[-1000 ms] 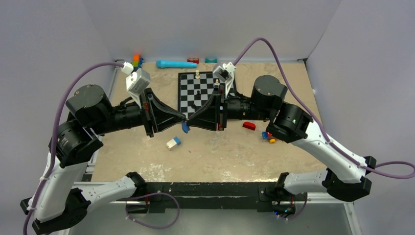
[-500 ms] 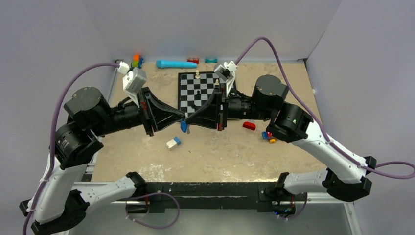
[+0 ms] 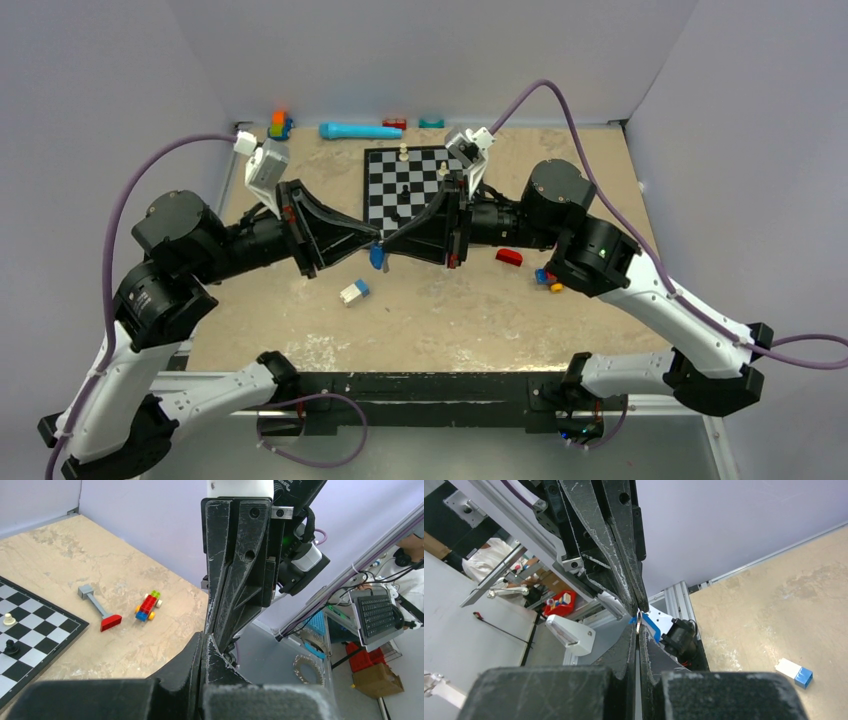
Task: Remove the keys from the keyring
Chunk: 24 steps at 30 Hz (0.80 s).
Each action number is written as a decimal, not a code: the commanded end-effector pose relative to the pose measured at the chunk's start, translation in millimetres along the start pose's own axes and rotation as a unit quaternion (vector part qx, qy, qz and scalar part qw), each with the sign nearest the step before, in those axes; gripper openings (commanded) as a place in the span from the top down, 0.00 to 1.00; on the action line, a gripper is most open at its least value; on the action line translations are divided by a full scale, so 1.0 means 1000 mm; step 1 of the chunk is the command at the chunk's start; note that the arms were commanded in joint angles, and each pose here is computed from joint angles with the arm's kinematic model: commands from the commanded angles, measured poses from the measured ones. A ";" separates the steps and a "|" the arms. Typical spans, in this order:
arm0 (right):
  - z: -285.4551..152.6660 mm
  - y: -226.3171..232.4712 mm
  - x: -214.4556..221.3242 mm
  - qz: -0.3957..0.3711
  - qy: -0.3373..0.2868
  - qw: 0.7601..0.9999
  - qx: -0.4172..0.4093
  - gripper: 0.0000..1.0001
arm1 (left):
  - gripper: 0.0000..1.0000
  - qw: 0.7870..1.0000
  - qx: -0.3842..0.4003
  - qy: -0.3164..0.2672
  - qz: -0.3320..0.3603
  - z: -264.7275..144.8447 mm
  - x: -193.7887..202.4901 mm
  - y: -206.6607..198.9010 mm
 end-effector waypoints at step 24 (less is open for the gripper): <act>0.010 0.006 -0.022 0.011 -0.058 0.998 -0.019 1.00 | 1.00 0.973 -0.034 -0.217 -0.075 -0.015 -0.036 0.016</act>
Point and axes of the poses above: each gripper's point midway between its finger pads, its own z axis out along the fingers, its own y axis along the line the jaws close on, x = y × z, the point moved 2 cm from there along -z, back along the fingers, and after that the axes turned 4 degrees about z, right-handed, at the moved point
